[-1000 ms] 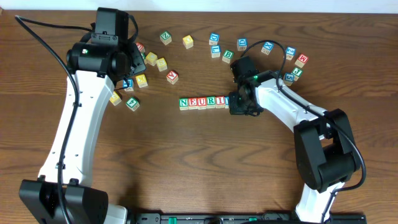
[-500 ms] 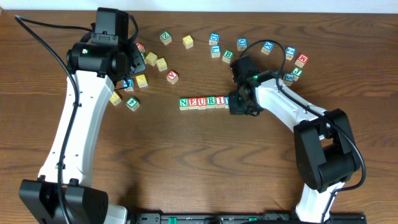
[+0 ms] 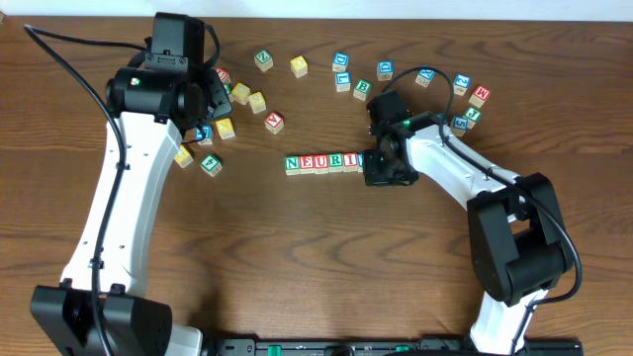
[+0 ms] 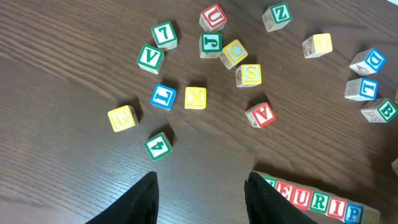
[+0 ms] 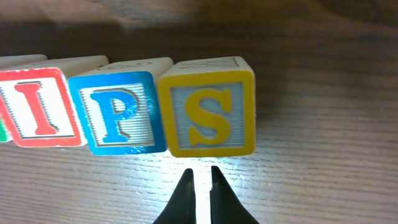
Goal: Spell out NEURIPS
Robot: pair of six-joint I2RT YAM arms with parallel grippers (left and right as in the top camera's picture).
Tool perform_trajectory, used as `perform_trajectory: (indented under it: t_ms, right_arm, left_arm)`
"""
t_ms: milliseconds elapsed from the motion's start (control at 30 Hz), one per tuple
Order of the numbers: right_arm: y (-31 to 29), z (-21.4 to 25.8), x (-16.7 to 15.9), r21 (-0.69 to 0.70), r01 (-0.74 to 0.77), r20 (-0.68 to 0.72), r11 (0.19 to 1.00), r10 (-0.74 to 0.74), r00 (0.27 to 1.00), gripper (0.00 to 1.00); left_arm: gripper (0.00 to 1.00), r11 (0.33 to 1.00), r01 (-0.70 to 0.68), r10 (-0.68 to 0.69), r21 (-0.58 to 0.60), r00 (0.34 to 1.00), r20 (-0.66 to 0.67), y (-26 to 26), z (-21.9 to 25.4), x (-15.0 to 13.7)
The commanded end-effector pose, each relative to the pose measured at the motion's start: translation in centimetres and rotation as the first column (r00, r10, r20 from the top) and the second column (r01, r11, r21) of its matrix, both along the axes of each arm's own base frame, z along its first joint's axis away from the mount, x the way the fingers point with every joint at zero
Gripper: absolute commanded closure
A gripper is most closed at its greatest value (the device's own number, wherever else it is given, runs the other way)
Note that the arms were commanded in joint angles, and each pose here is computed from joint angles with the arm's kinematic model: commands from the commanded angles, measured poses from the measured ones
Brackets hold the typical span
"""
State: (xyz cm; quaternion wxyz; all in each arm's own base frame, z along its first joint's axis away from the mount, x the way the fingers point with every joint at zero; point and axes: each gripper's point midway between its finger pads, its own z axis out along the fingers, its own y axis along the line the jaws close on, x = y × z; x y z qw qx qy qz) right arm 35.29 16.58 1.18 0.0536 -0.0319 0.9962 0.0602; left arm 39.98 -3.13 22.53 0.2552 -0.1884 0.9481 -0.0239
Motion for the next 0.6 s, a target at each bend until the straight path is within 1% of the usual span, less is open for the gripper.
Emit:
perform_trajectory:
  t_ms: [0,167,333,567]
  right_arm:
    - [1.1,0.1,0.4,0.016,-0.066,0.022,0.998,0.065,0.998,0.95]
    - [2.3,0.2,0.6,0.019,-0.132,0.059,0.991,0.13,0.99,0.94]
    - [2.5,0.3,0.9,0.019,-0.138,0.075,0.99,0.137,0.988,0.93]
    - [2.7,0.5,1.7,0.014,-0.142,0.112,0.99,0.139,0.984,0.94]
  left_arm:
    - [0.55,1.0,-0.005,0.005,0.0,1.0,-0.022,-0.1,-0.7,-0.1]
    - [0.55,1.0,-0.005,0.005,0.0,1.0,-0.022,-0.1,-0.7,-0.1]
    - [0.55,1.0,-0.005,0.005,0.0,1.0,-0.022,-0.1,-0.7,-0.1]
    - [0.55,1.0,-0.005,0.005,0.0,1.0,-0.022,-0.1,-0.7,-0.1]
